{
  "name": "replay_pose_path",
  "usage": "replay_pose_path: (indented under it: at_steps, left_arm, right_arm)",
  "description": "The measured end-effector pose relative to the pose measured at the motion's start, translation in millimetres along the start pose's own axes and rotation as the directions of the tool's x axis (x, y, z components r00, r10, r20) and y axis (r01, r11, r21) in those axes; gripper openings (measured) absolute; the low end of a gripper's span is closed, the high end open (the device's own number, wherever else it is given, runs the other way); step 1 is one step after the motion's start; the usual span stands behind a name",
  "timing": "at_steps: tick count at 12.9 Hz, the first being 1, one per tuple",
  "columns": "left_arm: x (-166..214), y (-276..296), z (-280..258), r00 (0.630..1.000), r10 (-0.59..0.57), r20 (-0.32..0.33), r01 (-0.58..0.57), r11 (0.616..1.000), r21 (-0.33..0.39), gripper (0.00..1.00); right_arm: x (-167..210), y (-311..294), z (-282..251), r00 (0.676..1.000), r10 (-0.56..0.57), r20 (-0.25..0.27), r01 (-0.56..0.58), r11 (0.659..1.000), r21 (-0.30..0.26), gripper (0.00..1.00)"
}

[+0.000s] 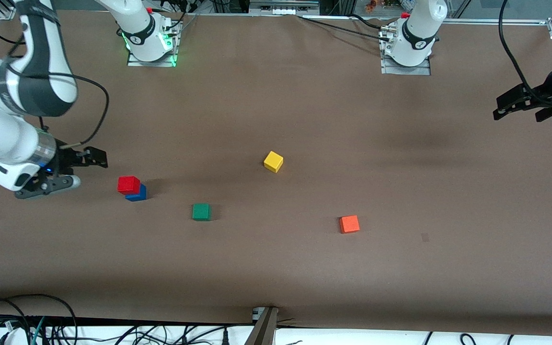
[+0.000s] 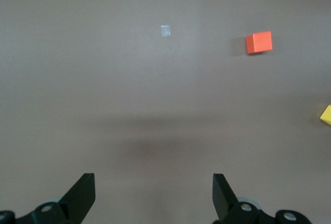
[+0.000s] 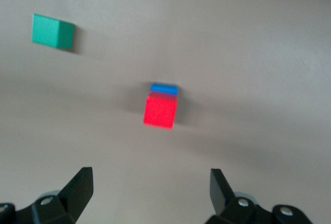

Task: Pass red block to right arm, stack on blue

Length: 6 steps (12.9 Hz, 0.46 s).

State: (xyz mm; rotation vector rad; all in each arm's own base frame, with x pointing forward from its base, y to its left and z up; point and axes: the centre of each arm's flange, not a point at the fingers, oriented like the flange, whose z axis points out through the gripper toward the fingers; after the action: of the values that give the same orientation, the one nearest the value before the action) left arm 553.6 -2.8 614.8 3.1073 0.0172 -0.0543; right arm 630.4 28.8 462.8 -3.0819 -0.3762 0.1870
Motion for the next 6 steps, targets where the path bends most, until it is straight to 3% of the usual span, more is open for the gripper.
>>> replay_pose_path:
  at_steps: [2, 4, 6]
  left_arm:
    - [3, 13, 1, 1.0, -0.007, -0.018, 0.007, 1.0, -0.014, 1.0]
    - [6, 16, 10, 1.0, -0.005, -0.004, 0.005, 1.0, -0.02, 1.0]
    - [9, 17, 16, 1.0, -0.003, 0.005, 0.003, 1.0, -0.02, 1.0]
  right_arm:
    - [-9, 1, -30, 0.999, 0.011, 0.052, -0.011, 1.0, 0.005, 1.0]
    - [-18, 0, -61, 0.995, 0.04, 0.09, -0.036, 0.998, -0.042, 1.0]
    - [-30, 1, -88, 0.992, 0.103, 0.079, -0.097, 0.993, -0.069, 1.0]
